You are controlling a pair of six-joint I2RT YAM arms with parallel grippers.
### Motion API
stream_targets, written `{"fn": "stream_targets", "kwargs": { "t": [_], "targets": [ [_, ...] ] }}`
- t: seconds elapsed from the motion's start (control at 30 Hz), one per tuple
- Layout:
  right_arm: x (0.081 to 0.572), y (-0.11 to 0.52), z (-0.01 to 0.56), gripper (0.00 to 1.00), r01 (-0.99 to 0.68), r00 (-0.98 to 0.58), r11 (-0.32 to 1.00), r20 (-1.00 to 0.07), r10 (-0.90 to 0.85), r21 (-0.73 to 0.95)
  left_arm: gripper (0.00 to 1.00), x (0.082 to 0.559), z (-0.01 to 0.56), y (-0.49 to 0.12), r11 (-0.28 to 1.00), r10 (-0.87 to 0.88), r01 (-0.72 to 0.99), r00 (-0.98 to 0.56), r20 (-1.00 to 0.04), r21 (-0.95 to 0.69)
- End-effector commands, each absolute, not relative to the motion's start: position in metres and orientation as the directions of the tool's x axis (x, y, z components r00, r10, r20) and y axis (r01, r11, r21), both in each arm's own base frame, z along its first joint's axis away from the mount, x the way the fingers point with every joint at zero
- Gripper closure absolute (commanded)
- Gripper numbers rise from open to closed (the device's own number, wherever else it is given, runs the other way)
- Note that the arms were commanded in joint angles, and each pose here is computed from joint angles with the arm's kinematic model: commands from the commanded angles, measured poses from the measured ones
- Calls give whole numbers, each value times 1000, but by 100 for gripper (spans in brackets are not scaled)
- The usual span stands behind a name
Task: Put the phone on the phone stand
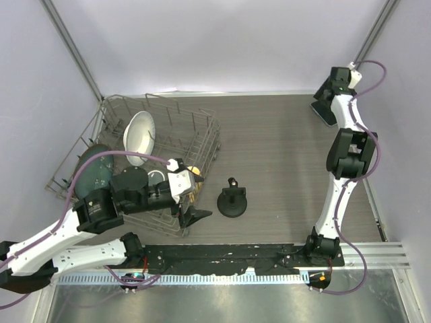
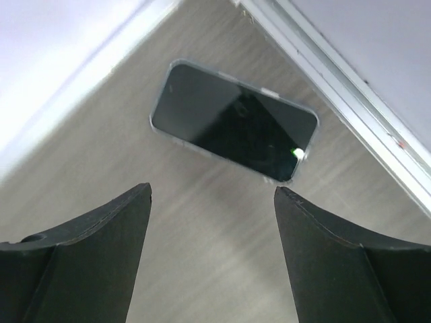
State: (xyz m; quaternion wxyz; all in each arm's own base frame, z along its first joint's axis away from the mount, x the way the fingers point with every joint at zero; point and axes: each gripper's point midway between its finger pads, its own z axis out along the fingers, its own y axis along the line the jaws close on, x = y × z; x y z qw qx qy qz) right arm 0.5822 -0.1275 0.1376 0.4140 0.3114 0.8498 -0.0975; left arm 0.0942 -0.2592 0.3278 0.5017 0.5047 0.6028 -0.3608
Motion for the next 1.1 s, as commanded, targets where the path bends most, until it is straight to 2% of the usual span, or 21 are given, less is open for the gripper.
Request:
{"fn": "stream_targets", "kwargs": {
  "t": [0.0, 0.03, 0.3, 0.4, 0.43, 0.5, 0.7, 0.9, 1.07],
  "targets": [
    [630, -147, 172, 23, 554, -115, 688, -775, 622, 469, 0, 115, 336, -259, 332, 191, 937, 50, -980, 112],
    [638, -153, 176, 25, 542, -63, 669, -769, 636, 509, 0, 118, 336, -258, 348, 189, 931, 46, -981, 111],
    [670, -197, 128, 32, 588, 51, 549, -704, 708, 594, 0, 129, 331, -252, 407, 187, 906, 42, -981, 116],
    [681, -205, 116, 38, 589, 91, 517, -687, 721, 621, 0, 131, 329, -252, 414, 190, 904, 31, -981, 108],
    [678, -210, 91, 42, 627, 69, 495, -676, 734, 602, 0, 132, 327, -253, 418, 195, 902, 26, -981, 107],
    [681, -216, 92, 44, 631, 98, 469, -663, 742, 618, 0, 135, 326, -253, 428, 197, 898, 22, -980, 106],
    [678, -210, 67, 46, 647, 51, 451, -625, 779, 615, 0, 138, 325, -252, 437, 202, 893, 14, -979, 103],
    [668, -200, 61, 46, 661, -43, 493, -627, 778, 567, 0, 137, 323, -253, 433, 206, 897, 1, -979, 92],
    [646, -169, 63, 44, 654, -117, 454, -512, 851, 605, 0, 136, 324, -253, 432, 202, 898, -4, -979, 86]
  ]
}}
